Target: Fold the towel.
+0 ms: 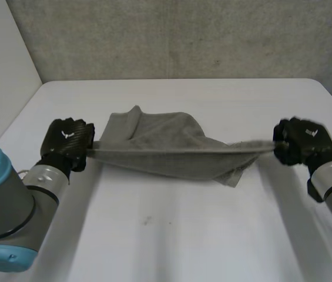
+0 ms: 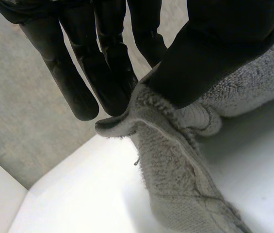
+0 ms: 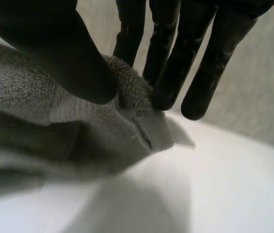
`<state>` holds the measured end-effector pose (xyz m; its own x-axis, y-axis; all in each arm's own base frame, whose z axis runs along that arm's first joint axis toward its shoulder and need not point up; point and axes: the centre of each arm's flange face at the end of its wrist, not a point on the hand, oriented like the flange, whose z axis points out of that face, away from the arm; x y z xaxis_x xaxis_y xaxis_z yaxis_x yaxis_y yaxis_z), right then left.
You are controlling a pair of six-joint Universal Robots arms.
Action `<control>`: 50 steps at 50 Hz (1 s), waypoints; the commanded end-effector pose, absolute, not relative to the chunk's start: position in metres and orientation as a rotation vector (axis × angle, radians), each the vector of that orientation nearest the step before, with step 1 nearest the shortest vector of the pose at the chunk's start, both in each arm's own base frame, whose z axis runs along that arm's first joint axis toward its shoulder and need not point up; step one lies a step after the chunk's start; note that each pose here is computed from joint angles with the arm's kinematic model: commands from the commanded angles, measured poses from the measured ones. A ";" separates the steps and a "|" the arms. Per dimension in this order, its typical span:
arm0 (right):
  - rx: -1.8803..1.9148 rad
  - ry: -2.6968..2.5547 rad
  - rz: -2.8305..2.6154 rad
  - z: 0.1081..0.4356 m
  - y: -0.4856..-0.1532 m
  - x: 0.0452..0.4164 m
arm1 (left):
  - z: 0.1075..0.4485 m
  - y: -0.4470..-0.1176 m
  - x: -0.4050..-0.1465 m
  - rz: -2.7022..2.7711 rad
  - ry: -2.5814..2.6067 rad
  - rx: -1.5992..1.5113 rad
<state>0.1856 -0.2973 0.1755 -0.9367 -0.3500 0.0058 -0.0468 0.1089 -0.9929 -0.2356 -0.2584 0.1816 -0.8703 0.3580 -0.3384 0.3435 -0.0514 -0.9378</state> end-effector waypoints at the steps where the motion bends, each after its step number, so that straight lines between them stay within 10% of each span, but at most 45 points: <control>1: -0.505 2.001 -2.048 0.266 -0.284 0.190 | 0.240 -0.247 -0.229 2.235 -2.062 -0.763; 16: -1.144 2.118 -2.047 0.370 -0.245 0.185 | 0.317 -0.212 -0.217 2.187 -2.066 -0.971; 33: -1.655 2.478 -1.342 0.224 -0.289 0.224 | 0.198 -0.292 -0.227 1.685 -2.407 -1.316; 39: -1.682 2.433 -1.516 0.221 -0.315 0.241 | 0.192 -0.323 -0.236 1.736 -2.382 -1.328; 50: -1.085 1.641 -3.017 0.376 -0.389 0.274 | 0.347 -0.412 -0.260 2.729 -1.736 -1.033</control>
